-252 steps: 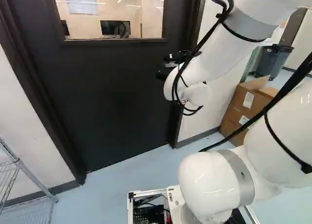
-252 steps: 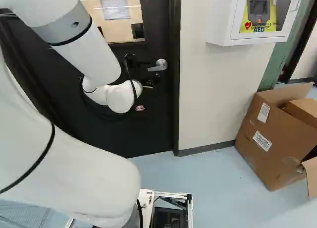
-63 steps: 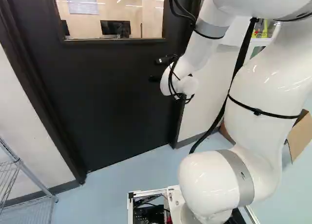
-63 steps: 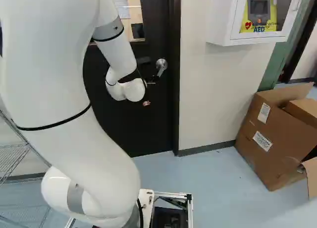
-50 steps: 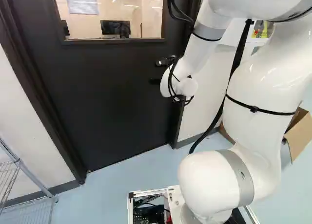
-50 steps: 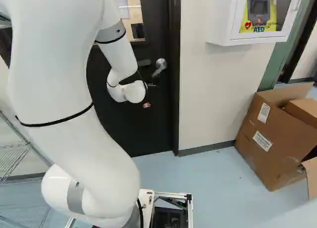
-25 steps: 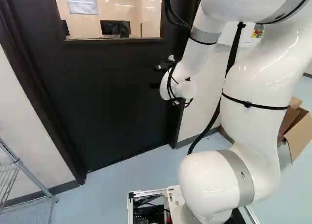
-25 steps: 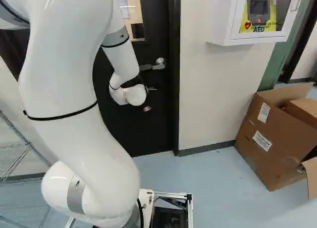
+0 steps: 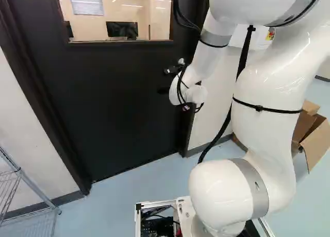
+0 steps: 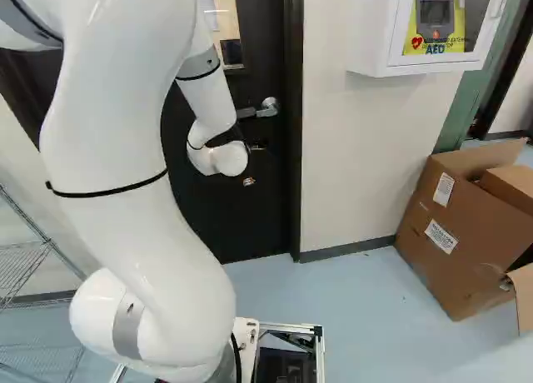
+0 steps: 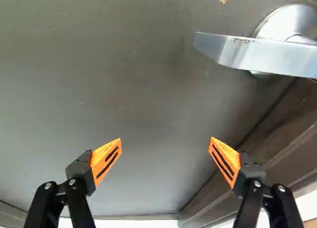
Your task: Open the door and move inside
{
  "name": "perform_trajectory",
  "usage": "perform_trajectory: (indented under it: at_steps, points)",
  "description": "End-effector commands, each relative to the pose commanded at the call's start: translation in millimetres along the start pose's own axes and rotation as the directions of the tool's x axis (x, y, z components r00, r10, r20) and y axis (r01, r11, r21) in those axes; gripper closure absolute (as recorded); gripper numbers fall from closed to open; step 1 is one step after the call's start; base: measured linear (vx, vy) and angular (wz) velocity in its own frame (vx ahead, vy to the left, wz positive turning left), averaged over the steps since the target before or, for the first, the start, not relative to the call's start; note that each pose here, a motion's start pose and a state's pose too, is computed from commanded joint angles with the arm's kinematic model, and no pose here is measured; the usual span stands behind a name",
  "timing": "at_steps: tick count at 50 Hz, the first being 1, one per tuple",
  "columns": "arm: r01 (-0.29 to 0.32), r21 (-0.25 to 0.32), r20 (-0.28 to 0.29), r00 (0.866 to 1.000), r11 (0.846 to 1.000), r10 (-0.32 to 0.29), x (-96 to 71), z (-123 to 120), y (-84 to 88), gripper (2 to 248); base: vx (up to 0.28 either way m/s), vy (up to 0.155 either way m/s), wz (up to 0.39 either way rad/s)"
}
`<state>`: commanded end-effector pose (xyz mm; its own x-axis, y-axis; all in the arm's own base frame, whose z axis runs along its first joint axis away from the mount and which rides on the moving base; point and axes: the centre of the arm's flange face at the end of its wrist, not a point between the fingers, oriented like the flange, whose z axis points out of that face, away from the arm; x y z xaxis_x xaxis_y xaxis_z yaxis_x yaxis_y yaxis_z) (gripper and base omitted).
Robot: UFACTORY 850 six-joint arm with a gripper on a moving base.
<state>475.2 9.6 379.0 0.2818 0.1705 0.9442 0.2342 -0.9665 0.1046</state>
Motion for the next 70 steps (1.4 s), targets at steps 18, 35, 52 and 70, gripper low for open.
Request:
perform_trajectory:
  at_steps: [18, 35, 52, 70]
  points:
    - [-0.02, -0.016, -0.014, 1.0, 1.0, 0.02, 7.7, 29, -0.2, 3, 0.0, 0.0, 0.0]
    - [-0.046, -0.035, -0.029, 0.999, 0.998, 0.045, 15.2, 58, -3.9, 3, 0.0, 0.0, 0.0]
    - [-0.073, -0.05, -0.047, 0.996, 0.996, 0.071, 22.4, 86, -10.3, 3, 0.0, 0.0, 0.0]
    - [-0.102, -0.064, -0.067, 0.993, 0.993, 0.098, 29.4, 115, -19.9, 3, 0.0, 0.0, 0.0]
